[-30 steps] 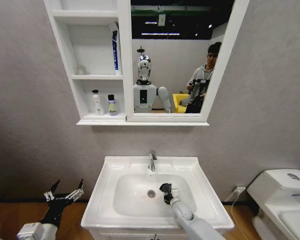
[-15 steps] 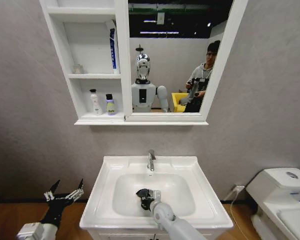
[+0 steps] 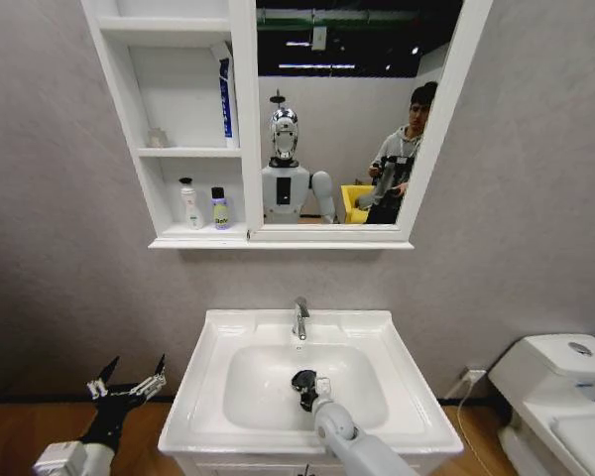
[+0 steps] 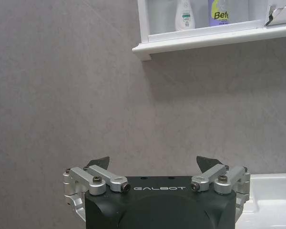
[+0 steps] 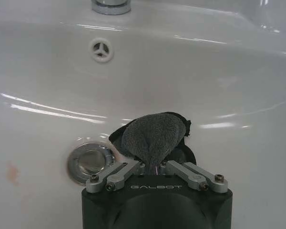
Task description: Move facial cleanser and shampoo from washbasin to cabinet, then wipe washbasin with towel.
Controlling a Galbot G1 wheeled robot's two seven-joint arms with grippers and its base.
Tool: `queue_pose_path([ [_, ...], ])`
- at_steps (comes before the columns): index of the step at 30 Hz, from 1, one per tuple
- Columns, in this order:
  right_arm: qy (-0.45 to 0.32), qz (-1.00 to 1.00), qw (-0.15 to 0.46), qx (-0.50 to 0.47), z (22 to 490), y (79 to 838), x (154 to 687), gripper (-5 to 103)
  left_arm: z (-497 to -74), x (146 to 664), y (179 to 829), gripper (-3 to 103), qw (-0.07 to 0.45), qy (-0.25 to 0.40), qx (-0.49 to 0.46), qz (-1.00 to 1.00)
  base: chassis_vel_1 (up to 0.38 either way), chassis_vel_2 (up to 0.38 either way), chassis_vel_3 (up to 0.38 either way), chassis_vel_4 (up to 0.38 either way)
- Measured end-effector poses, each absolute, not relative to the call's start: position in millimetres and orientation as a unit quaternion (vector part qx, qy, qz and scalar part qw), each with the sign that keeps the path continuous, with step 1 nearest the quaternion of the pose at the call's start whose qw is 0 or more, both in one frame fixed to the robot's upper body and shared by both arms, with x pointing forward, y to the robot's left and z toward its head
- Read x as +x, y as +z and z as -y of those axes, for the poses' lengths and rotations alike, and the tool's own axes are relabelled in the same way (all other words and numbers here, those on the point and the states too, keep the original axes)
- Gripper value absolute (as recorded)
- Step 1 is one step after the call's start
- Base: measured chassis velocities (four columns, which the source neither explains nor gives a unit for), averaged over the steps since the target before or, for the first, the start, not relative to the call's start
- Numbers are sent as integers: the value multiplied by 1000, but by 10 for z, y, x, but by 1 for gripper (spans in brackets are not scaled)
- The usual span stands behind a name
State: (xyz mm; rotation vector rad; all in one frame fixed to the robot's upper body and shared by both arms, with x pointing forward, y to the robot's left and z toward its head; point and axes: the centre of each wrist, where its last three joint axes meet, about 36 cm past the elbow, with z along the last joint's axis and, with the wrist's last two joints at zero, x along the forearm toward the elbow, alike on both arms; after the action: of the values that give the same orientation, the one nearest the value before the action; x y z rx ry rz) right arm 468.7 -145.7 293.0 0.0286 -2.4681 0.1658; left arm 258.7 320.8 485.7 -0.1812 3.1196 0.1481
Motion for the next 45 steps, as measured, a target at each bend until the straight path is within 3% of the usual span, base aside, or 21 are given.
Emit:
queue_pose_path([
  [4,90,942,321,-30,1793,2920,4678,8,-3208,2586,4857,100,7,47,-58,-997,0,0,0,0],
  [10,76,942,327,-26,1786,2923,4661,8,-3208,2586,4857,100,7,47,-58,-997,0,0,0,0],
  [15,-26,936,346,59,1403,3010,4628,8,-3208,2586,4857,100,7,47,-58,-997,0,0,0,0],
  [20,-138,921,319,174,1003,3193,4633,8,-3208,2586,4857,100,7,47,-58,-997,0,0,0,0],
  [26,-194,905,327,190,858,3324,4673,8,-3208,2586,4857,100,7,47,-58,-997,0,0,0,0],
  [34,-133,906,394,77,1056,3283,4739,8,-3208,2586,4857,100,7,47,-58,-997,0,0,0,0],
  [39,-71,920,385,12,1336,3235,4772,8,-3208,2586,4857,100,7,47,-58,-997,0,0,0,0],
  [45,-68,923,379,18,1370,3259,4770,8,-3208,2586,4857,100,7,47,-58,-997,0,0,0,0],
])
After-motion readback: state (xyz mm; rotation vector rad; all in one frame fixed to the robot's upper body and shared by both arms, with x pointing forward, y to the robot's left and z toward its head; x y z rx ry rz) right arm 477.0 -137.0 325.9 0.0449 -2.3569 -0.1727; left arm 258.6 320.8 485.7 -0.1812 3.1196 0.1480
